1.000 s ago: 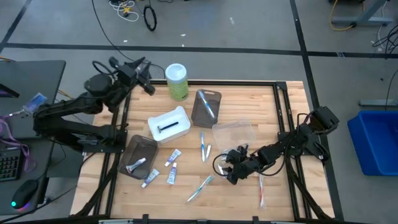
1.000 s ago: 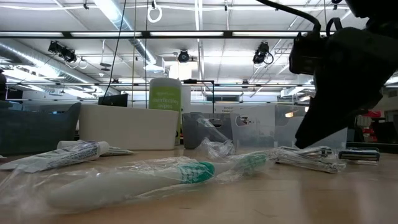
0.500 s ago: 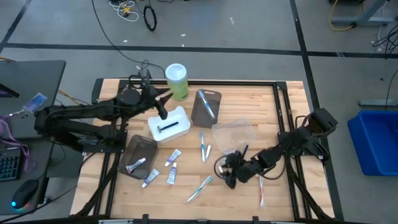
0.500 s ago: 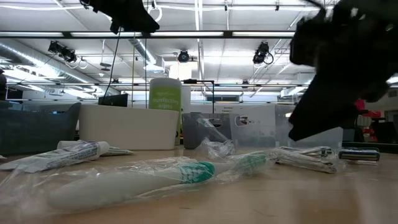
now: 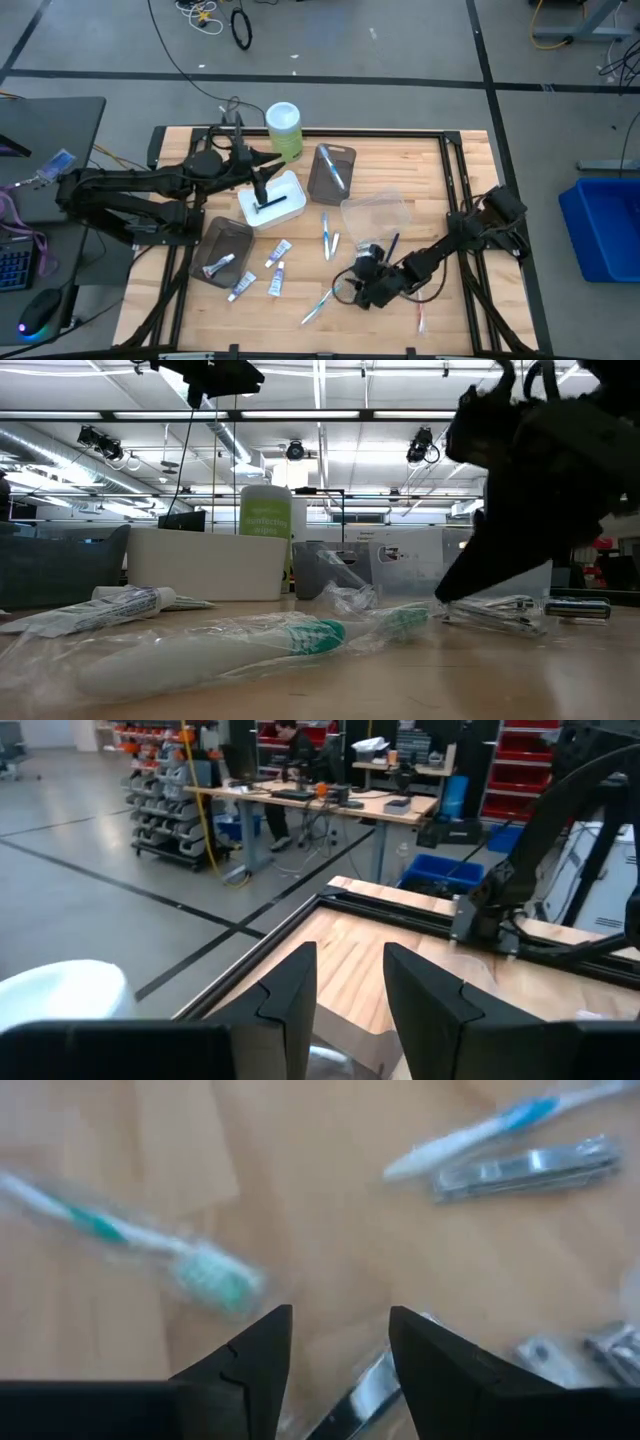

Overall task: Pick & Place Travel size toiletries
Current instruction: Put the silver nail cutter into the transparent bin

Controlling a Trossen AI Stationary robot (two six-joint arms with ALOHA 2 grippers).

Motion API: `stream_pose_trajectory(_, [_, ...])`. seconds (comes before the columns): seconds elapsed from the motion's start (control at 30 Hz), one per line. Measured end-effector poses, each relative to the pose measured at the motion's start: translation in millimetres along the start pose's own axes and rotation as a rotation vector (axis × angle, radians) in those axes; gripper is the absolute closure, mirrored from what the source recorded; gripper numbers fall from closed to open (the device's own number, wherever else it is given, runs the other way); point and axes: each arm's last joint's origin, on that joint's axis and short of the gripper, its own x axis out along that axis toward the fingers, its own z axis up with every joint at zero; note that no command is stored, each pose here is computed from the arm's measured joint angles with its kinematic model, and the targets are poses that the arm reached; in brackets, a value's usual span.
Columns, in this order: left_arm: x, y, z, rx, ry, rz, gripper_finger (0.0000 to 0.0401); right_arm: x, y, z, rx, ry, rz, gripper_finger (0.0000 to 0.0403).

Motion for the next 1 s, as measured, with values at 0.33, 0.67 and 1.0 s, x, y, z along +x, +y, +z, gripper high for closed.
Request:
stream_pose_trajectory(0.33, [-1,-3,-2,0.054,0.021,-0.014,0.0273,-5,20,21,-0.125,0.044,-0.101,0.0241])
stream_pose_trajectory(0.67, [-1,-3,-6,0.065,0.054,-0.011,0.0273,-19,16,19,0.068,0.157,-0.186,0.0241])
stream_pose_trajectory(1.0, [0,-3,-8,0.048,0.067,-0.009,0.0273,6,6,-5,0.126,0.216,-0.240,0.0246])
